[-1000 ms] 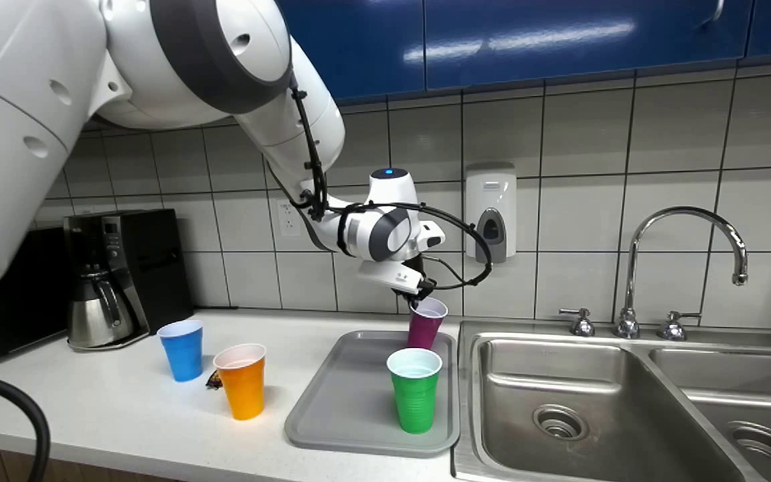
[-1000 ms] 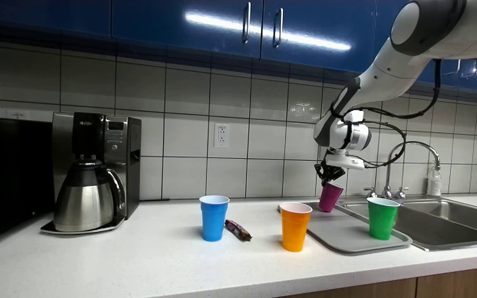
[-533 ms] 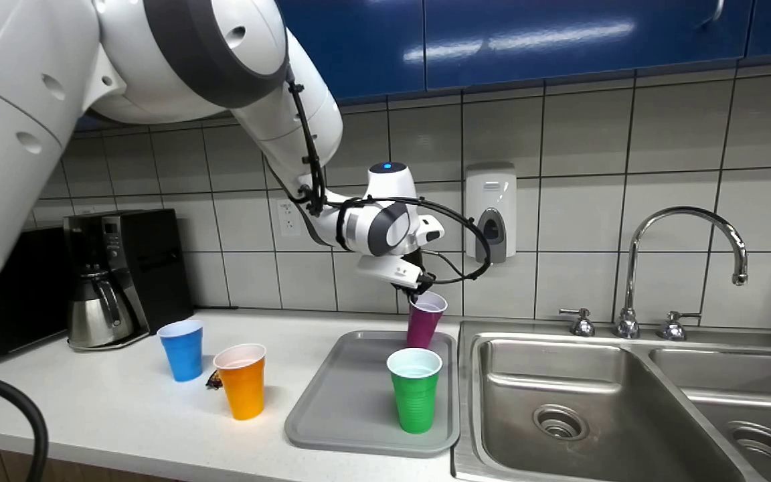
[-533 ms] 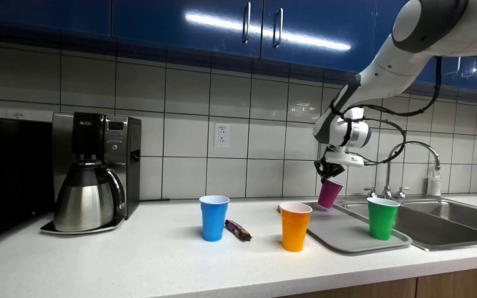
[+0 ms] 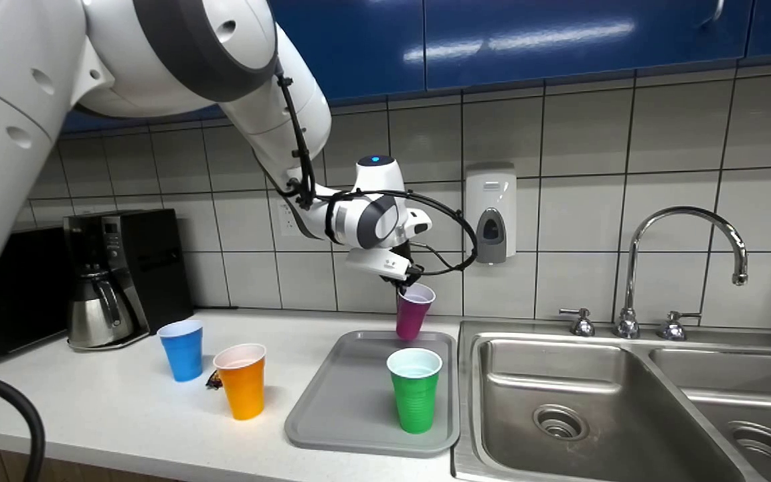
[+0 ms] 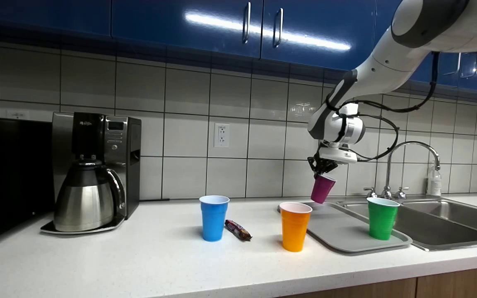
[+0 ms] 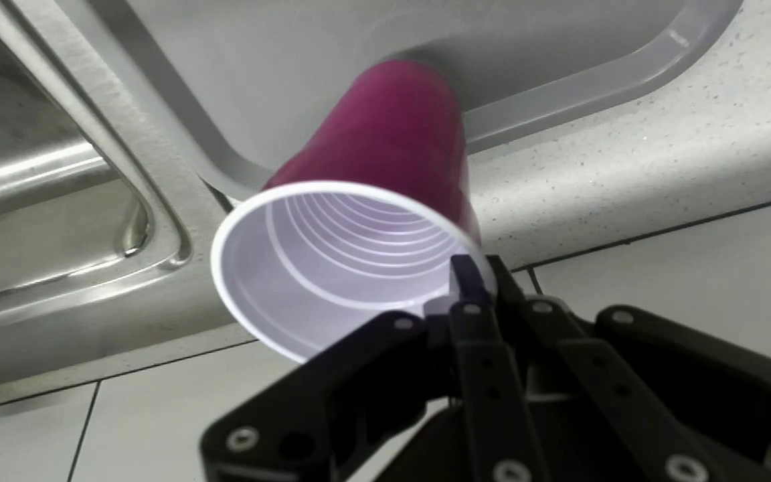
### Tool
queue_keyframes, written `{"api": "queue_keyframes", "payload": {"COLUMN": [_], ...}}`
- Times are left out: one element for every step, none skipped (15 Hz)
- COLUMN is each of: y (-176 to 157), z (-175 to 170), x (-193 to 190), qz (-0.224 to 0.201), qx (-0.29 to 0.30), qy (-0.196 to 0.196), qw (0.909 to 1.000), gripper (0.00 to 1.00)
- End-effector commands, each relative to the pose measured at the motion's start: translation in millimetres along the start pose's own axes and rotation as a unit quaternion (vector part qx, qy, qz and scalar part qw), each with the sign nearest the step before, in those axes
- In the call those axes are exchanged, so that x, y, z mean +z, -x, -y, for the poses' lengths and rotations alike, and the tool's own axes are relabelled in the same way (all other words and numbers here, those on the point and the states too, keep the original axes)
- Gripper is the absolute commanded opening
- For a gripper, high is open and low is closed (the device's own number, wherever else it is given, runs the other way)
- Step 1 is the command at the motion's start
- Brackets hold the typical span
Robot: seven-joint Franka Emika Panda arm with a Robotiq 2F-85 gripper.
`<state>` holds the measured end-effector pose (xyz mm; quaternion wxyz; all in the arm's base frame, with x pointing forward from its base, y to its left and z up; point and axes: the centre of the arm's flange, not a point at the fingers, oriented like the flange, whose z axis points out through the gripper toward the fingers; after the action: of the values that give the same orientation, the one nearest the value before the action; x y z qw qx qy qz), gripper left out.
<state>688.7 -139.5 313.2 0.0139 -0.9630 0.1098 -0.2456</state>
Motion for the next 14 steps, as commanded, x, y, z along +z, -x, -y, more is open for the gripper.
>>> {"api": "queue_keyframes", "payload": {"y": [8,9,10,11,12,13,15,16,17,19,20,21,23,24], "z": [21,28,34,41,47,53,60,66,71,78,83,89,95,100], "x": [-16,-16,-17,-17,-18,-18,-19,-21,-21,-23,-24,-26,-29,-31], "qz": [-0.004,-0.004,-0.003,-0.002,-0.001,-0.001,-0.001,-0.002,-0.002,-0.003,-0.003,-0.004,-0.004,-0.005], "qx": [-0.012,-0.016,-0.019,-0.022,-0.025,-0.029,-0.033,-0.038,-0.041,-0.045,-0.048,-0.052,-0.055,-0.059], "qy": [-0.003,-0.005,-0.007,-0.008,-0.011,-0.012,-0.014,-0.016,-0.017,-0.019,-0.020,-0.021,-0.022,-0.024], "qw": [0.9999,0.9999,0.9998,0.9997,0.9996,0.9995,0.9993,0.9992,0.9990,0.9988,0.9986,0.9984,0.9982,0.9980], "gripper": [0.01,0.01,0.01,0.01,0.01,0.01,0.01,0.01,0.01,0.01,0.01,0.01,0.01,0.01]}}
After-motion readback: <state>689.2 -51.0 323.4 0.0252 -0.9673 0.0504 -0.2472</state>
